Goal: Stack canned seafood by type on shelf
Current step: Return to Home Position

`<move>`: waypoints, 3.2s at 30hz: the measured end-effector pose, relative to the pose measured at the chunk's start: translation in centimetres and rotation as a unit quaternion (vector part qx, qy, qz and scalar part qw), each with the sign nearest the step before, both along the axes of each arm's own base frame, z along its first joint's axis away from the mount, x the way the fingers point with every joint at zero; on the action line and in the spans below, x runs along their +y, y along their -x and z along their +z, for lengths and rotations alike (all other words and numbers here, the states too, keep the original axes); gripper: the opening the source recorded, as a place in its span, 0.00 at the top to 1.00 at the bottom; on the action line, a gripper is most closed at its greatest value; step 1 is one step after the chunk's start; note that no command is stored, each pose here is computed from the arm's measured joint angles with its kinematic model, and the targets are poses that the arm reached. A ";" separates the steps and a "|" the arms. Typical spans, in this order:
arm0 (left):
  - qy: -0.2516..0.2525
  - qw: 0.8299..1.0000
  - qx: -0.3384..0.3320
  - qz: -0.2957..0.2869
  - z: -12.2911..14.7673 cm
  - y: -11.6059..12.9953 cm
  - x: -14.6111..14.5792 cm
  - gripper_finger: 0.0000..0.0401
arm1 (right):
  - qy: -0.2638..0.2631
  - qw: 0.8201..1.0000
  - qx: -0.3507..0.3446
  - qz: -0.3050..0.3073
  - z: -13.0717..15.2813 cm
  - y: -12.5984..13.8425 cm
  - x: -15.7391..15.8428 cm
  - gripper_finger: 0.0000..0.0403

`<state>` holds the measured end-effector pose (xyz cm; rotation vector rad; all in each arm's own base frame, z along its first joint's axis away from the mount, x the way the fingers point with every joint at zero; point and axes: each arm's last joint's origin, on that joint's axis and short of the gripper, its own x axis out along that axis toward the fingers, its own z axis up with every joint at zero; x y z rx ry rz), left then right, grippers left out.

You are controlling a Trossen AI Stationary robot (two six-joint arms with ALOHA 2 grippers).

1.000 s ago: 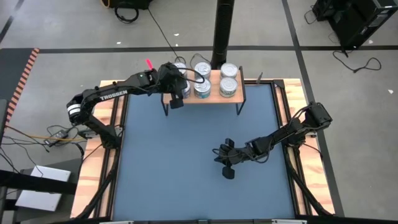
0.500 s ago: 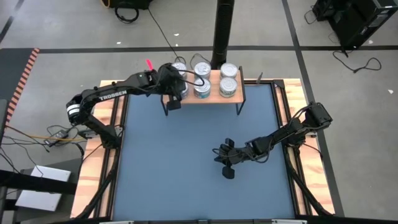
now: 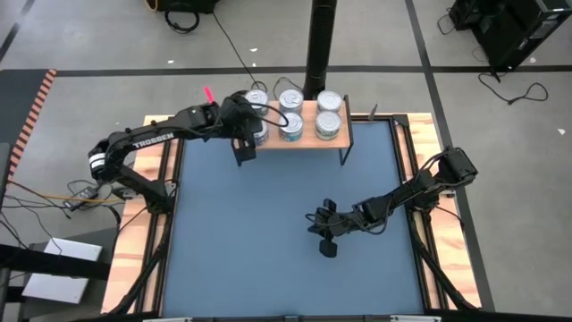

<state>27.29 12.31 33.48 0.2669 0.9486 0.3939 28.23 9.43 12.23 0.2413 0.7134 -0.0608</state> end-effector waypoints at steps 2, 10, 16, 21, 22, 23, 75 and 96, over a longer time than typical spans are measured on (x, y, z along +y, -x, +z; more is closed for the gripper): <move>-0.002 1.000 -0.006 -0.001 0.4 0.2 -0.2 1.00 | 0.002 1.000 -0.001 0.001 0.0 0.0 0.0 0.98; -0.006 0.995 -0.090 -0.053 3.1 0.9 -2.5 1.00 | 0.022 0.999 -0.029 0.034 1.8 0.0 -0.4 0.99; 0.000 0.984 -0.151 -0.093 4.6 1.0 -4.2 1.00 | 0.063 0.994 -0.078 0.044 4.7 0.3 -2.0 1.00; -0.015 0.969 -0.214 -0.125 4.4 0.7 -5.4 1.00 | 0.101 0.988 -0.114 0.039 7.1 0.7 -3.8 1.00; -0.016 0.964 -0.230 -0.133 4.2 0.6 -5.5 1.00 | 0.108 0.986 -0.121 0.038 7.5 0.8 -4.2 1.00; -0.015 0.961 -0.239 -0.141 3.9 0.7 -5.7 1.00 | 0.116 0.984 -0.128 0.037 8.0 0.9 -4.5 1.00; 0.041 0.888 -0.408 -0.209 -7.5 6.2 -9.8 1.00 | 0.206 0.941 -0.266 -0.032 7.9 11.0 -9.8 1.00; 0.049 0.880 -0.440 -0.173 -12.8 12.4 -11.3 1.00 | 0.213 0.931 -0.292 -0.046 5.8 14.1 -9.9 1.00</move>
